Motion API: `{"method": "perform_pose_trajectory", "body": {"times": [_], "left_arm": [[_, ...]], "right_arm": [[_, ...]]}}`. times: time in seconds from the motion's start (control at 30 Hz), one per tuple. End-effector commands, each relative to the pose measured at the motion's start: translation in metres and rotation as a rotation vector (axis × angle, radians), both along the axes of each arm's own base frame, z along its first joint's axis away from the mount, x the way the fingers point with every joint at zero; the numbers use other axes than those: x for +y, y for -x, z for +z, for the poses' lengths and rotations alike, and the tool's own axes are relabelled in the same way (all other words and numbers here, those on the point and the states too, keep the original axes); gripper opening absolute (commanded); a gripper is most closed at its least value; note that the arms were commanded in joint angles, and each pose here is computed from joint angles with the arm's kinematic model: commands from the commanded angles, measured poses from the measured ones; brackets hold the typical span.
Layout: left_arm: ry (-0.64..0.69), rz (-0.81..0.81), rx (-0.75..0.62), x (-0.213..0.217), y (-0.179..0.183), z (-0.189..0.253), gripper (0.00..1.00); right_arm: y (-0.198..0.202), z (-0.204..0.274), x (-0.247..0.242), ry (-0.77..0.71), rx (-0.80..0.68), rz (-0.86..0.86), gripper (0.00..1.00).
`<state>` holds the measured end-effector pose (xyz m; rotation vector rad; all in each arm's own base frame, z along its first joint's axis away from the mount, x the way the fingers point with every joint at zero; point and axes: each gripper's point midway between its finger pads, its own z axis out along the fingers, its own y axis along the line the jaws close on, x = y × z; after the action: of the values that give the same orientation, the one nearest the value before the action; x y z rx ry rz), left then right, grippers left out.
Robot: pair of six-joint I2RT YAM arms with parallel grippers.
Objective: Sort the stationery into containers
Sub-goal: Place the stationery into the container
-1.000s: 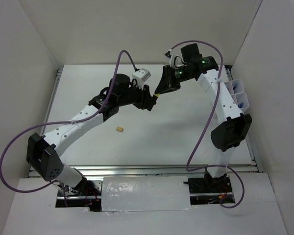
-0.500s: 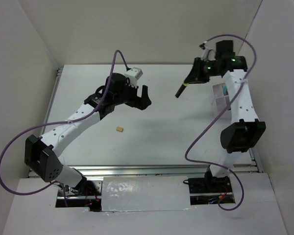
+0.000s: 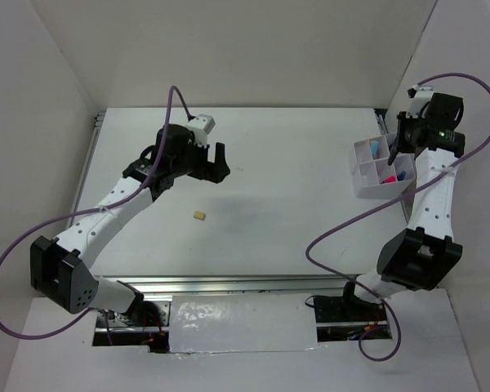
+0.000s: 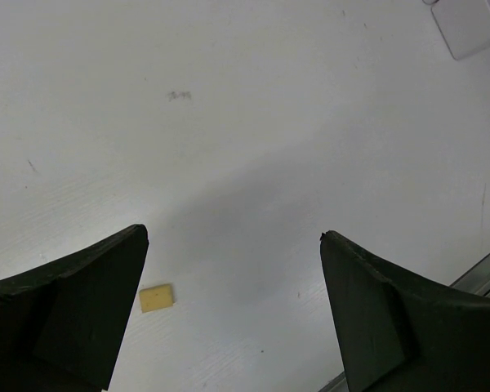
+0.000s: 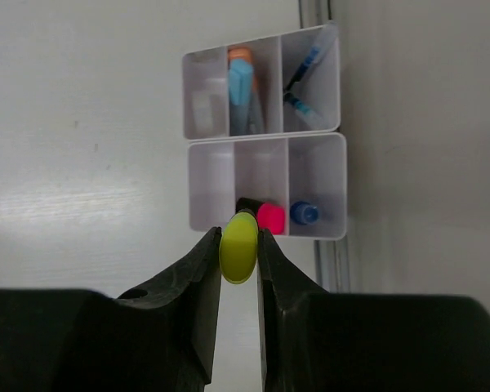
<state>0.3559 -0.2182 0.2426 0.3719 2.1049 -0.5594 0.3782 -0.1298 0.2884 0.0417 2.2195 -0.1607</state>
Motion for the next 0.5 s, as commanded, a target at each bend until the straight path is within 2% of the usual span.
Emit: {"method": "perform_pose_trajectory", "body": {"times": [0.0, 0.23, 0.47], "left_arm": [[0.002, -0.041, -0.054, 0.0, 0.006, 0.013, 0.99], [-0.055, -0.05, 0.003, 0.005, 0.007, -0.005, 0.99], [-0.036, -0.104, 0.027, 0.002, 0.012, -0.014, 0.99]], "right_arm": [[-0.026, 0.003, -0.035, 0.115, -0.051, -0.038, 0.0], [-0.054, -0.016, -0.04, 0.086, -0.022, -0.001, 0.0], [-0.07, -0.044, -0.041, 0.057, 0.04, -0.004, 0.0]]}}
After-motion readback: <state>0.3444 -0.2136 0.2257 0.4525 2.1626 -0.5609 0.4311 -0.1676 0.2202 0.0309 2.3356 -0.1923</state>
